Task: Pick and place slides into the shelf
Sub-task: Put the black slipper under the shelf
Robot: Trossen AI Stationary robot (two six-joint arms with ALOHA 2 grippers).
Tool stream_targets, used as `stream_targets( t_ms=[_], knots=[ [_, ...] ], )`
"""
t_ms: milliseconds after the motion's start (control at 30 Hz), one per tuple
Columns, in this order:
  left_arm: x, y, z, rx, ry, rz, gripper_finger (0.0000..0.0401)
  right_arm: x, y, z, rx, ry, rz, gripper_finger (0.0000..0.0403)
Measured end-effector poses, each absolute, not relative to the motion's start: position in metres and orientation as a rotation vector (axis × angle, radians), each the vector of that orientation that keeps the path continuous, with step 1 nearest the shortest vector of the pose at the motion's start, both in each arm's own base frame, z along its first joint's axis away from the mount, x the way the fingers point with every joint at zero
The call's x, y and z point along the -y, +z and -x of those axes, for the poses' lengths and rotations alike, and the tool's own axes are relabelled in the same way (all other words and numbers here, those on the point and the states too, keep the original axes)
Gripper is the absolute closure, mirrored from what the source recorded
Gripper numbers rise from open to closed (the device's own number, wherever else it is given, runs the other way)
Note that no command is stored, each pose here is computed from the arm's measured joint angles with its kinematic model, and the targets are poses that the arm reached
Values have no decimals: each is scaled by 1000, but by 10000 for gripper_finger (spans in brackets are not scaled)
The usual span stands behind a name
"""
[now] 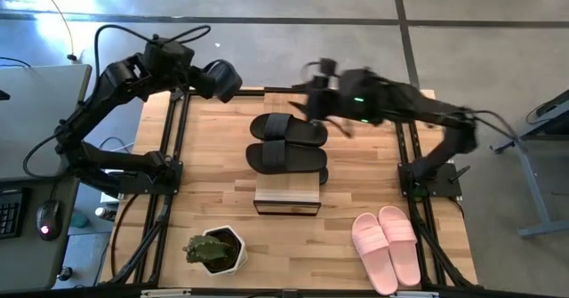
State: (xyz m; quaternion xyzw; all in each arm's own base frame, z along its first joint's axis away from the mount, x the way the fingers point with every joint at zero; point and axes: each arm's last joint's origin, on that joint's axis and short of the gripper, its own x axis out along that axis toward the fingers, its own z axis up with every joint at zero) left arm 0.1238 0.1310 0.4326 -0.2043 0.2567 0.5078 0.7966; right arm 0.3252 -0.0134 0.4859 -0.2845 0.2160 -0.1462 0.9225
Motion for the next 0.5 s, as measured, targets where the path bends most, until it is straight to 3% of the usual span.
stream_targets(
  t_ms=[167,333,500],
  knots=[
    [-135,437,-130,-550,1044,457,401,17,482,-375,-543,-278,805,194],
    [-137,434,-133,-568,1018,471,401,19,455,-404,-607,-305,1037,183],
    [-140,429,-140,-612,1006,470,401,18,455,-410,-574,-343,1046,182]
  ],
)
